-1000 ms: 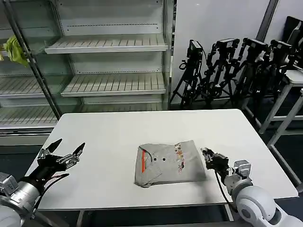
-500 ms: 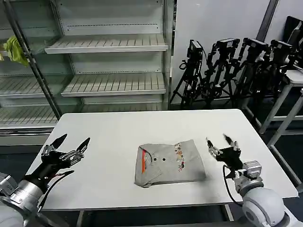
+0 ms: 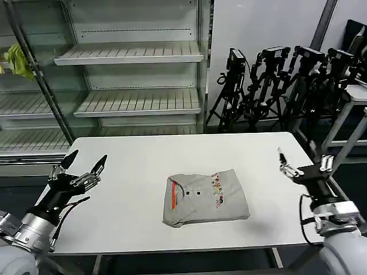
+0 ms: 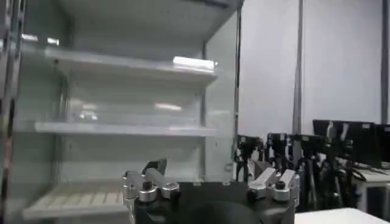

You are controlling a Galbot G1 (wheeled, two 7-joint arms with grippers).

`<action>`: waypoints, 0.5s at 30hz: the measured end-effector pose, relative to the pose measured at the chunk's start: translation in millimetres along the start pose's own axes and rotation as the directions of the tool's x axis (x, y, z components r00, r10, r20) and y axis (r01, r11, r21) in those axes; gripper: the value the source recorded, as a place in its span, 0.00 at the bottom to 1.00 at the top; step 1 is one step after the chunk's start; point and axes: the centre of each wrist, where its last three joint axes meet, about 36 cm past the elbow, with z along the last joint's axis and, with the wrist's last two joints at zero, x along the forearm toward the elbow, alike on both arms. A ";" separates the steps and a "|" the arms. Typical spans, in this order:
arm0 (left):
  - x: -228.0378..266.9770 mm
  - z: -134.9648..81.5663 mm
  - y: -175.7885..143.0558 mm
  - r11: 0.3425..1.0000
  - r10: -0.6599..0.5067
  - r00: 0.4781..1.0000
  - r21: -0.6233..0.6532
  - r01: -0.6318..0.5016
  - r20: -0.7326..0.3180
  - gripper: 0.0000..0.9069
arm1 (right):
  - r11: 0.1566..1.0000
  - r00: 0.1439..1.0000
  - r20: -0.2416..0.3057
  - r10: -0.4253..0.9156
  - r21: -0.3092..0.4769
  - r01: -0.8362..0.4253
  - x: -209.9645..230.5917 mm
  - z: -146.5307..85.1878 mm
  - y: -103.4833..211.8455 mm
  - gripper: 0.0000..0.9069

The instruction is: Fold and organize the clothes.

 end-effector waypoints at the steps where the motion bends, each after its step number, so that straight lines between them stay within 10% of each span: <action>1: -0.5 1.2 0.2 1.000 0.000 1.000 -0.006 0.000 0.006 1.00 | 1.000 1.000 0.012 0.010 0.010 -0.010 2.4 -2.1 -3.7 1.00; 15: -8.5 17.3 0.1 0.999 0.000 0.996 -0.054 0.005 0.087 1.00 | 0.985 0.986 0.117 0.119 0.114 -0.132 30.2 -15.4 -32.9 1.00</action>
